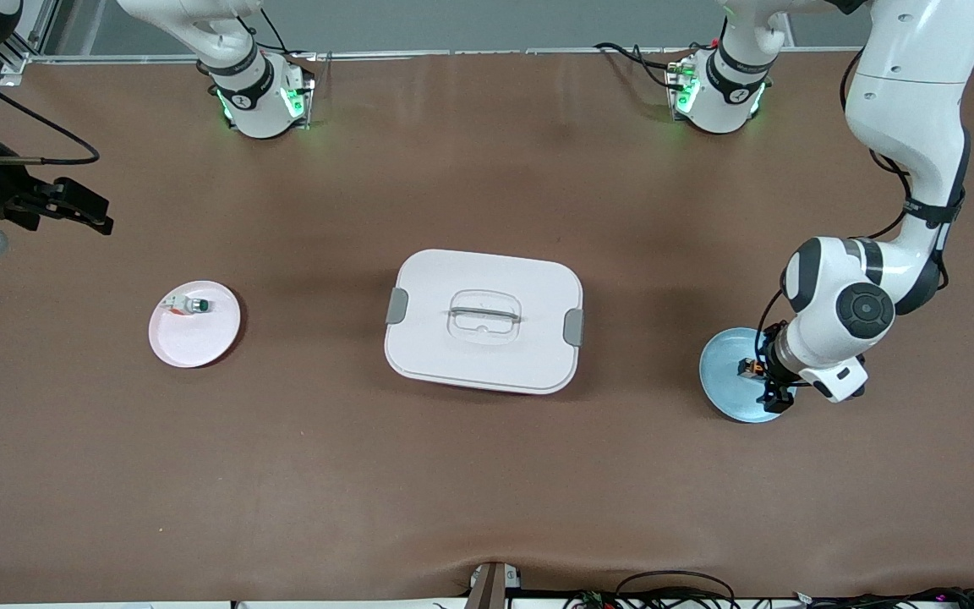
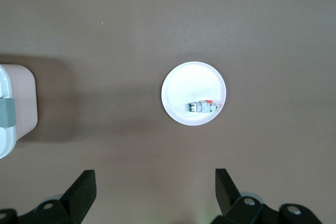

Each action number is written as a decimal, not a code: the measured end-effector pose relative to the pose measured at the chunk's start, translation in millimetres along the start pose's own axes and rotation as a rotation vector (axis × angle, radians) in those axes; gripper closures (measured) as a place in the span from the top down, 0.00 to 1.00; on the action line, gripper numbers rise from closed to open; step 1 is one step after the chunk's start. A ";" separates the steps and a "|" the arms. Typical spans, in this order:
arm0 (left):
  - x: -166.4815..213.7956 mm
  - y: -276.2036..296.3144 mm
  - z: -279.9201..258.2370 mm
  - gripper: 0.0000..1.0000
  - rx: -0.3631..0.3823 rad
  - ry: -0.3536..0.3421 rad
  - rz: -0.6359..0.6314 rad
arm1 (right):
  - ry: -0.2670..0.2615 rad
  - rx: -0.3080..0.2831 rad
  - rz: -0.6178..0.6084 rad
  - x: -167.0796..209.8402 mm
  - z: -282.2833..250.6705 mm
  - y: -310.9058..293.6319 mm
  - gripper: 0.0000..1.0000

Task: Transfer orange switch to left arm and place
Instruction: 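Lower the switch onto the light-blue plate and open the left gripper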

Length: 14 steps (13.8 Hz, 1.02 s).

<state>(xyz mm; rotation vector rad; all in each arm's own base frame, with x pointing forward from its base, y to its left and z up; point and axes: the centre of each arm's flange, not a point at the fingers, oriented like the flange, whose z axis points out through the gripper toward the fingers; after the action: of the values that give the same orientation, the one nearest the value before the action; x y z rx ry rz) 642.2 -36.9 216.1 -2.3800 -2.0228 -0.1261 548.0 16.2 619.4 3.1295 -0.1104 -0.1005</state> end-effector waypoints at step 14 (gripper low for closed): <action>17.7 2.1 -68.3 1.00 0.024 -0.008 0.836 | -0.003 0.006 0.008 -7.1 -0.8 5.0 1.00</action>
<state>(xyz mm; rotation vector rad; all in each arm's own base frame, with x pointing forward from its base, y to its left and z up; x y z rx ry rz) 643.6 -24.2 285.5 -2.9548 -0.8725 -0.0712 540.7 11.8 620.7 3.1348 -0.1236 -0.1055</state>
